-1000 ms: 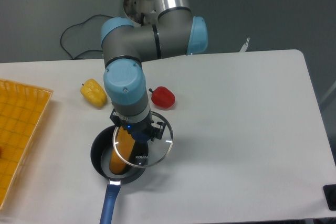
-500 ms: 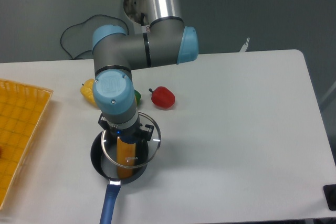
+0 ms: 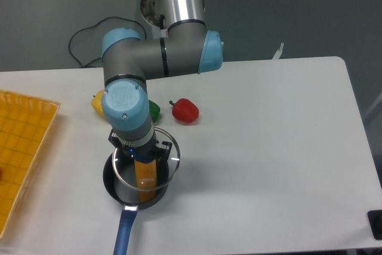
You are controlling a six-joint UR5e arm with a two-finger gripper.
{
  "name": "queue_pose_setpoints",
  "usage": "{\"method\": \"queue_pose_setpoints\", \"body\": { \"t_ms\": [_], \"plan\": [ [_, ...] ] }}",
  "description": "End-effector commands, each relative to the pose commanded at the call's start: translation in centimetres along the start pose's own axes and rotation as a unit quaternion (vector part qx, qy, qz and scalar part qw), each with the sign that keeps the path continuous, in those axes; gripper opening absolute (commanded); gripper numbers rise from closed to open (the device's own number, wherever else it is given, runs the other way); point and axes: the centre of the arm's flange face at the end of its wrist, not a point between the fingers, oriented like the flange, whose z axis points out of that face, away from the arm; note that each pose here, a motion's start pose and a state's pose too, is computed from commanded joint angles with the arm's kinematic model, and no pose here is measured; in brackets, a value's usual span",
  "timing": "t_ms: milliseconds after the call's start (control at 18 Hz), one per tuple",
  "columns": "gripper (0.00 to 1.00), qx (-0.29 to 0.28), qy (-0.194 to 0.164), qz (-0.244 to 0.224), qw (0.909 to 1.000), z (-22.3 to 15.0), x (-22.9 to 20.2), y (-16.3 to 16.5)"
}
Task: Close the pot lid
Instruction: 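Lower the glass lid onto the saucepan rim beside the yellow banana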
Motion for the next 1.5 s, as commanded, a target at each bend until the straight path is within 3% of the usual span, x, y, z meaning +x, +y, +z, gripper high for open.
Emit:
{"method": "queue_pose_setpoints", "body": {
  "t_ms": [444,1500],
  "plan": [
    [0.60,0.000,0.003,-0.003,1.0000,-1.5,-0.5,-0.2],
    [0.60,-0.010,0.020,-0.014,0.9997,0.5,0.6,-1.2]
  ]
}}
